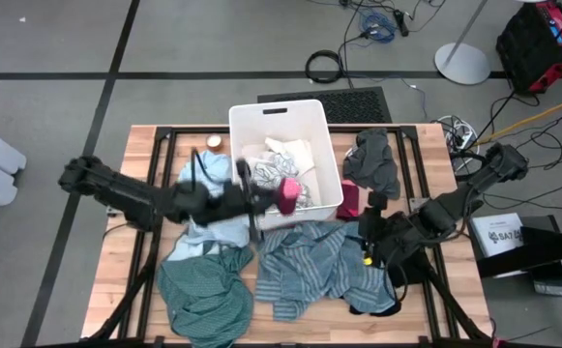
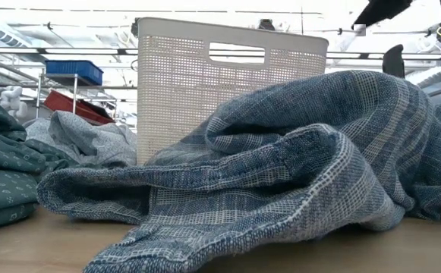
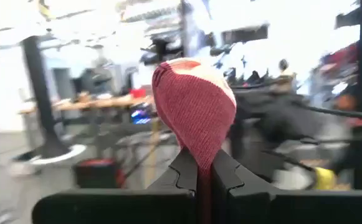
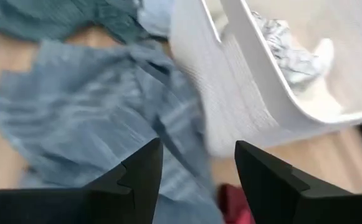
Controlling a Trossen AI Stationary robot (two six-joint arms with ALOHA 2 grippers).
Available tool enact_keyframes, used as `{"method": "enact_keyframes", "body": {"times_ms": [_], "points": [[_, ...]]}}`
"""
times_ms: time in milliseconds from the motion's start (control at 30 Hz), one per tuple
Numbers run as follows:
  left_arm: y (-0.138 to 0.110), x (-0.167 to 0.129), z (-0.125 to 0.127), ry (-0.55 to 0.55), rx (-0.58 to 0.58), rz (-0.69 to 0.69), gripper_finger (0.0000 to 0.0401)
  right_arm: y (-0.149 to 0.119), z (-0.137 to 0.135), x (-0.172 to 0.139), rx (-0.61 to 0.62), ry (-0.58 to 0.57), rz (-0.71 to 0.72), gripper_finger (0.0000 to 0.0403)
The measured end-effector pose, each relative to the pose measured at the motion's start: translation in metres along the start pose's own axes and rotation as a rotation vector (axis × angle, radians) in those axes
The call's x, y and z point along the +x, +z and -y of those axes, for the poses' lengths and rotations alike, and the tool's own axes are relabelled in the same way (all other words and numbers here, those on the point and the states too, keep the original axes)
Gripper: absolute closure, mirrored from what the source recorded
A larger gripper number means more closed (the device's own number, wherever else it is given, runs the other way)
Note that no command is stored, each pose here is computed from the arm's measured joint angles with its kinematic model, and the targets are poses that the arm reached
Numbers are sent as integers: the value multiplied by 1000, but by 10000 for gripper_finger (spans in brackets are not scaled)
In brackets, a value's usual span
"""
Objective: Sort clothes
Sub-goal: Put the red sock into the white laundry bin
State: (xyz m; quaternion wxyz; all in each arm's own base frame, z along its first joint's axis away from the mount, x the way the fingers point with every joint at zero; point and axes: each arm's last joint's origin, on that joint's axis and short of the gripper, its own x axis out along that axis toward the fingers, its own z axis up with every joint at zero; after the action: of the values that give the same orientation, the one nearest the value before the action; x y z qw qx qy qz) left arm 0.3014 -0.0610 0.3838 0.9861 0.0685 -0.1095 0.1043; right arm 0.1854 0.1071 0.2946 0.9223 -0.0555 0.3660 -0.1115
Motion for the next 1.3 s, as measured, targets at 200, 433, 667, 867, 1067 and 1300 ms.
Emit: {"method": "enact_keyframes", "body": {"times_ms": [200,433,667,867,1067,1300], "points": [[26,30,-64,139,27,-203,393,-23,13,6,22,-92,-124,215],[5,53,-129,201,-100,-402,393,-51,37,2,108,-163,-156,215],[-44,49,-142,118,-226,-764,393,-80,55,-3,195,-152,-122,215],[-60,42,-144,182,-196,-921,383,-91,62,-5,240,-118,-65,216],[-60,42,-149,241,-177,-908,338,-91,64,-8,264,-92,-26,216],[-59,38,-175,455,-86,-900,291,-88,63,-8,265,-77,-4,216]]}}
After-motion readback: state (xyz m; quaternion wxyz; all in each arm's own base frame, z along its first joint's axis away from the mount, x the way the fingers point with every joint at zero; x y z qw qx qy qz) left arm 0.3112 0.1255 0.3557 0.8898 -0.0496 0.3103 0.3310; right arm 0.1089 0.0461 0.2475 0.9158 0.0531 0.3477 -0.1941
